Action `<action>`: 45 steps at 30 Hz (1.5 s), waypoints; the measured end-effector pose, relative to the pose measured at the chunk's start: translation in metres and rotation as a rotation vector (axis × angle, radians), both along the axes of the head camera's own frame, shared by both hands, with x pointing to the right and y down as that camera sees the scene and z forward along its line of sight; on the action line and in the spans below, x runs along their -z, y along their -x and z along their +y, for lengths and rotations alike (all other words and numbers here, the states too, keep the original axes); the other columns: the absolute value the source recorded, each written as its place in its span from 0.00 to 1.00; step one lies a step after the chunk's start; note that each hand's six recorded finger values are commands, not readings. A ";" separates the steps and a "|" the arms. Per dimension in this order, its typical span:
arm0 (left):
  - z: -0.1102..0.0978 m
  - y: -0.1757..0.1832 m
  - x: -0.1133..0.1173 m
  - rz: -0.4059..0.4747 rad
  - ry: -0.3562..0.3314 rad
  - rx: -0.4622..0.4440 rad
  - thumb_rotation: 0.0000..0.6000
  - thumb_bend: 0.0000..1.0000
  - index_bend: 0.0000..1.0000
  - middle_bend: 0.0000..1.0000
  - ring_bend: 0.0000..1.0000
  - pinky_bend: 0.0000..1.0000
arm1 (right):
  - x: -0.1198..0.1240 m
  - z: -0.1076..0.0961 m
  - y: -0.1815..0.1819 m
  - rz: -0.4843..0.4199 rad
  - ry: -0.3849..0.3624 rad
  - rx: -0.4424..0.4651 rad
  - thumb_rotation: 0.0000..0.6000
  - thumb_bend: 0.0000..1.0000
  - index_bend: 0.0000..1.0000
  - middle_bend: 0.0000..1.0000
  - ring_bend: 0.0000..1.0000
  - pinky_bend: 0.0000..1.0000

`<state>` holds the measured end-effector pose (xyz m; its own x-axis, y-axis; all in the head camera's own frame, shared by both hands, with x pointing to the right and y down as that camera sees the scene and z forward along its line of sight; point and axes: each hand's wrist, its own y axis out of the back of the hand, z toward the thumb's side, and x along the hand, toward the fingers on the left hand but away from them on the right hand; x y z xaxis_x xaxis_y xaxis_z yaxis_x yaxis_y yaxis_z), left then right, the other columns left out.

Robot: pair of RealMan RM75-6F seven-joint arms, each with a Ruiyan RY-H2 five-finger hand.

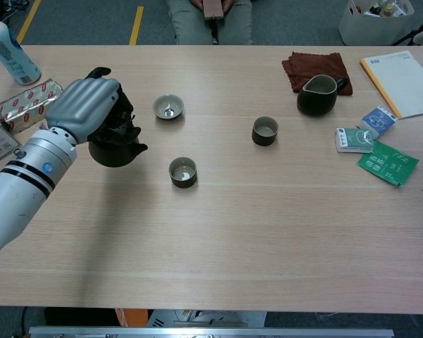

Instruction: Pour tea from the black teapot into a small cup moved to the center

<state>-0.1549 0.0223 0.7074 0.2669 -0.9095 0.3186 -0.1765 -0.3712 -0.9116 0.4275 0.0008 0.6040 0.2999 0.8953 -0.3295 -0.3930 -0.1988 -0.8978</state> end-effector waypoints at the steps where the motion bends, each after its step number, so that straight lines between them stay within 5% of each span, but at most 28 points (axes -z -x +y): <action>1: 0.000 -0.001 -0.001 -0.004 -0.002 -0.001 1.00 0.33 0.93 0.98 0.79 0.05 | 0.000 0.000 -0.002 0.002 -0.003 -0.004 1.00 0.20 0.18 0.16 0.00 0.07; 45: 0.007 -0.048 -0.023 -0.112 -0.092 -0.120 1.00 0.33 0.93 0.98 0.79 0.05 | -0.005 0.008 -0.048 -0.059 0.029 -0.159 1.00 0.20 0.18 0.16 0.00 0.07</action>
<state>-0.1073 0.0293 0.7308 0.3425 -0.9000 0.2698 -0.0310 -0.2978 -0.9541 0.4758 0.0083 0.6087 0.1749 0.9232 -0.3422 -0.3014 -0.2807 -0.9112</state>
